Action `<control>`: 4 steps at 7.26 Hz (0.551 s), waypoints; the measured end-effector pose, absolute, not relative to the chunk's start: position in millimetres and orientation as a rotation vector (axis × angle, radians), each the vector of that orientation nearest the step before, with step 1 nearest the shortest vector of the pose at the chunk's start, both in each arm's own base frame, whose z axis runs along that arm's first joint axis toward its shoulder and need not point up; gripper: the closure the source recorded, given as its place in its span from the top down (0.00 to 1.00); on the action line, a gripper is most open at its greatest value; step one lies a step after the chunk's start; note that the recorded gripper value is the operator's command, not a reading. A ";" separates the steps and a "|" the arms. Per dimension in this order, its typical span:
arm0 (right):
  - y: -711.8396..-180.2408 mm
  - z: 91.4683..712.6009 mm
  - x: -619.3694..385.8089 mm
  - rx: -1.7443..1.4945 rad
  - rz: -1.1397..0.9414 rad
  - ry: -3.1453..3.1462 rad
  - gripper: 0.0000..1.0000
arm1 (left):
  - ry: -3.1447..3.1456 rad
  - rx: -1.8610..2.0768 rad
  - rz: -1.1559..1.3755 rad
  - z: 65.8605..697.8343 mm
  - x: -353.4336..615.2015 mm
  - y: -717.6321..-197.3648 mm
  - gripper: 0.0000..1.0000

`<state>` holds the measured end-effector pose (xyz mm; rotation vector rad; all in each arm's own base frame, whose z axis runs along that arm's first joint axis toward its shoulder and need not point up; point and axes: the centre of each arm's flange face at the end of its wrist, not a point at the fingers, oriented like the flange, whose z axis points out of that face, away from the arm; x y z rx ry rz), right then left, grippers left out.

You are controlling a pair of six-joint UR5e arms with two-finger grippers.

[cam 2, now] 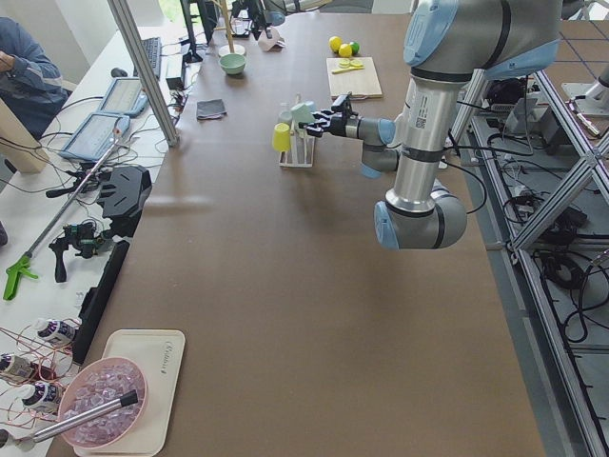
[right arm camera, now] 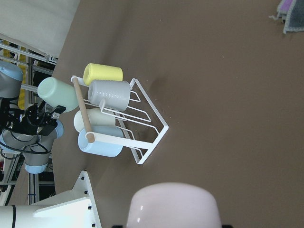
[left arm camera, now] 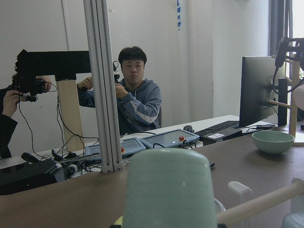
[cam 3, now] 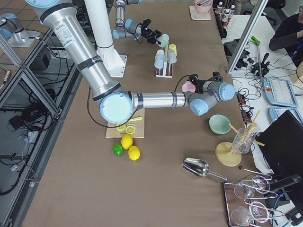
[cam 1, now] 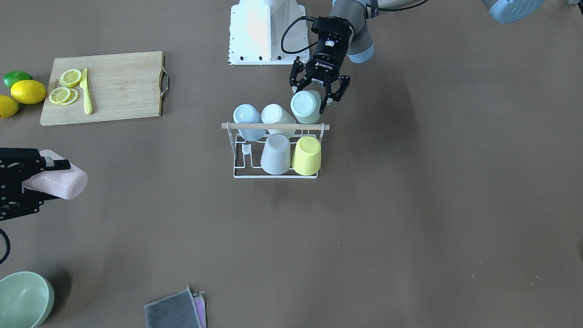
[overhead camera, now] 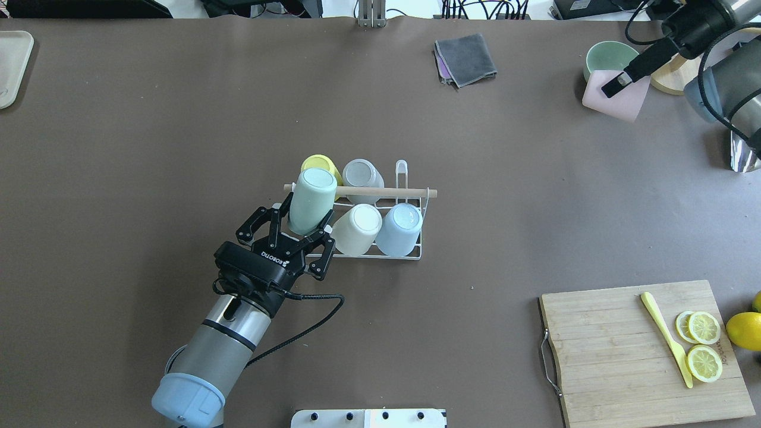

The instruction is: Place cup on cup holder

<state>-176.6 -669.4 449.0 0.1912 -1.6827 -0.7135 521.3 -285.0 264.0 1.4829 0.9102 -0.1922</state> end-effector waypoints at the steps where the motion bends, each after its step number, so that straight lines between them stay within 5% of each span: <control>1: -669.6 450.3 -176.9 0.175 -0.706 -1.697 0.00 | 0.912 1.482 -0.197 263.9 521.1 -285.4 0.98; 4: -677.0 447.3 -181.9 0.199 -0.703 -1.645 0.00 | 0.911 1.487 -0.209 261.6 517.3 -287.7 0.98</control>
